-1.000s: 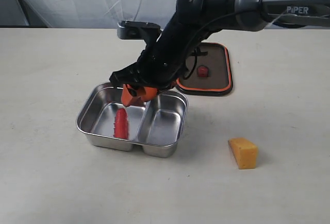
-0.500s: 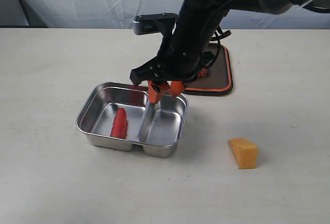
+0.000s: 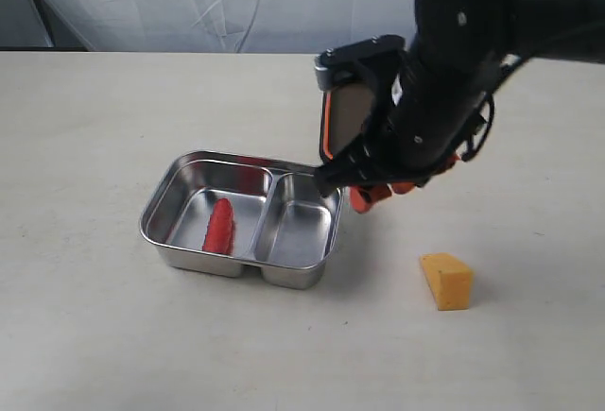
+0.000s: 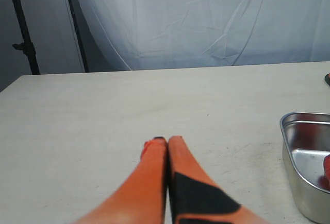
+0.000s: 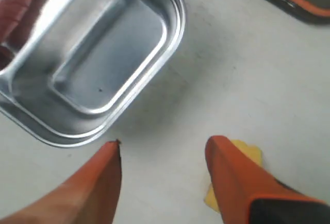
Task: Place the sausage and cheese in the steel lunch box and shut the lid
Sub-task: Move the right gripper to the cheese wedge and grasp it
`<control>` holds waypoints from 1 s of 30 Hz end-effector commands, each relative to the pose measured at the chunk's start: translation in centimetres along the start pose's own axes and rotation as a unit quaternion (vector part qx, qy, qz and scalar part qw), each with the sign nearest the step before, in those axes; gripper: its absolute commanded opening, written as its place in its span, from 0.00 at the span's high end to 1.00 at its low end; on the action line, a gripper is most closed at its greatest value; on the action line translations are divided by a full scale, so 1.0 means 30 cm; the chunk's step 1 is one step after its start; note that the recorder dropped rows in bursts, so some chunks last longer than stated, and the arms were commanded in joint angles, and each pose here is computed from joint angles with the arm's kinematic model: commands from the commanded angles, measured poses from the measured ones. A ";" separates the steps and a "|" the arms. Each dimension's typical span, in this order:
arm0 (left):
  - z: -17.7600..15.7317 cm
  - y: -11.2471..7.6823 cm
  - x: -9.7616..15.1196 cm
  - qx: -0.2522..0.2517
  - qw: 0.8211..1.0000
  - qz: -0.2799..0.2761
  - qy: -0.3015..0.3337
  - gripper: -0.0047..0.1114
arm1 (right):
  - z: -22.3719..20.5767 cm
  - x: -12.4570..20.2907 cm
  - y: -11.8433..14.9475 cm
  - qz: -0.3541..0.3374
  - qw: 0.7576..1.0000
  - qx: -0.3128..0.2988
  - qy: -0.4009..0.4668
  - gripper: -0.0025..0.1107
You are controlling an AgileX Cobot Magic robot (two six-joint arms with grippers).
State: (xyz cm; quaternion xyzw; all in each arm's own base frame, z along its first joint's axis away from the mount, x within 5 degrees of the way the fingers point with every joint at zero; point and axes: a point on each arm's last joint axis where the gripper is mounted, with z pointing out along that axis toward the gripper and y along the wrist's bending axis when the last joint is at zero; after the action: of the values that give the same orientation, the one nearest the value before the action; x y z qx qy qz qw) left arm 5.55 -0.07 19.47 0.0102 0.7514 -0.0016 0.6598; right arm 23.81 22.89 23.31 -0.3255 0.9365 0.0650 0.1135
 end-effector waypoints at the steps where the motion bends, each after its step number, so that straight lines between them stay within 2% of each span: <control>1: 0.001 0.000 0.001 -0.001 1.000 0.001 -0.005 0.96 | 0.006 0.118 -0.030 0.029 0.999 0.025 -0.026 0.52; 5: 0.001 0.000 0.001 -0.001 1.000 0.001 -0.005 0.96 | 0.004 0.216 -0.038 0.059 0.997 0.021 -0.039 0.52; 8: 0.001 0.000 0.001 -0.001 1.000 0.001 -0.005 0.96 | -0.027 0.236 -0.039 0.093 0.993 0.013 -0.067 0.52; 14: 0.001 0.000 0.001 -0.001 1.000 0.001 -0.005 0.96 | -0.100 0.323 -0.037 0.121 0.992 0.016 0.013 0.52; 16: 0.001 0.000 0.001 -0.001 1.000 0.001 -0.005 0.96 | -0.096 0.325 -0.036 0.123 0.992 0.014 0.017 0.52; 20: 0.001 0.000 0.001 -0.001 1.000 0.001 -0.005 0.96 | -0.066 0.304 -0.061 0.099 0.993 0.055 0.006 0.52; 27: 0.001 0.000 0.001 -0.001 1.000 0.001 -0.005 0.96 | 0.032 0.283 -0.068 0.086 0.993 0.073 0.044 0.52; 30: 0.001 0.000 0.001 -0.001 1.000 0.001 -0.005 0.96 | 0.053 0.274 -0.098 0.096 0.991 0.081 0.044 0.52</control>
State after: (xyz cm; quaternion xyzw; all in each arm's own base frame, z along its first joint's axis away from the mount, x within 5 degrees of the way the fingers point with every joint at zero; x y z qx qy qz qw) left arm 5.55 -0.07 19.47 0.0102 0.7514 -0.0016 0.6598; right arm 18.85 16.51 20.06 -0.2336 0.9686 -0.0069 0.0844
